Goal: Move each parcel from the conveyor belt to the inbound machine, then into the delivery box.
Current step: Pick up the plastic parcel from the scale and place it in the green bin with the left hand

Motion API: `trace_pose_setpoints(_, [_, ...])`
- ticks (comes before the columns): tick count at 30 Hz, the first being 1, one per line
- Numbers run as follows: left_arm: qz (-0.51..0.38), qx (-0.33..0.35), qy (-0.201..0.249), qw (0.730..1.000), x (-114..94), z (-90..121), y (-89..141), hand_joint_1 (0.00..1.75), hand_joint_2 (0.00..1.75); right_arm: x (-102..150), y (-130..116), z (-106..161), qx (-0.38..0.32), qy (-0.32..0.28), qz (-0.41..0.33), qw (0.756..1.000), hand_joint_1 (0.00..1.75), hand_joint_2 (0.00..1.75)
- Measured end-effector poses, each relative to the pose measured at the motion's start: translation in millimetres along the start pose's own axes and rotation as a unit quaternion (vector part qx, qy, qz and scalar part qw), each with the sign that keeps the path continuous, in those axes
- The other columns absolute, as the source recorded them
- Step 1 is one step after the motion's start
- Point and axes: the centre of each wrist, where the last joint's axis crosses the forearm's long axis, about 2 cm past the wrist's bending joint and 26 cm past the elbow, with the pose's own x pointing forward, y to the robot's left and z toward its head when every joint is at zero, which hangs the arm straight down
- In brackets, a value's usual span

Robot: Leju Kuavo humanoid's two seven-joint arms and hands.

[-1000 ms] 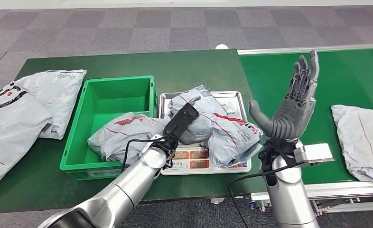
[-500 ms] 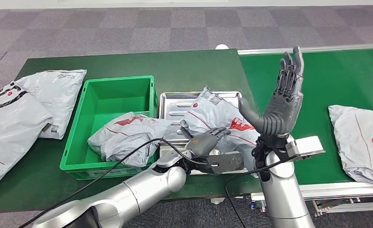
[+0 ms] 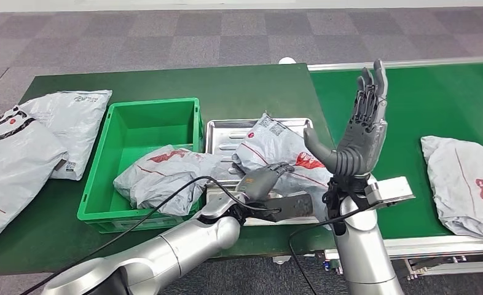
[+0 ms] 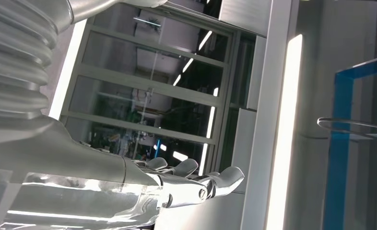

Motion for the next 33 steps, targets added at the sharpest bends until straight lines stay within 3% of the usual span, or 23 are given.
trace_pose_setpoints(23, [0.022, 0.034, -0.002, 0.999, -10, 1, 0, 1.75, 1.75, -3, 2, 4, -0.001, 0.011, -0.006, 1.0, 0.0, 1.75])
trace_pose_setpoints(27, [0.044, 0.08, -0.021, 0.996, -12, 2, 2, 1.75, 1.75, -4, 2, 5, -0.004, 0.014, -0.005, 1.0, 0.0, 1.75])
trace_pose_setpoints(33, [0.129, 0.239, -0.097, 0.958, -20, 3, 16, 1.75, 1.75, -5, 2, 6, -0.011, 0.018, 0.001, 1.0, 0.0, 1.75])
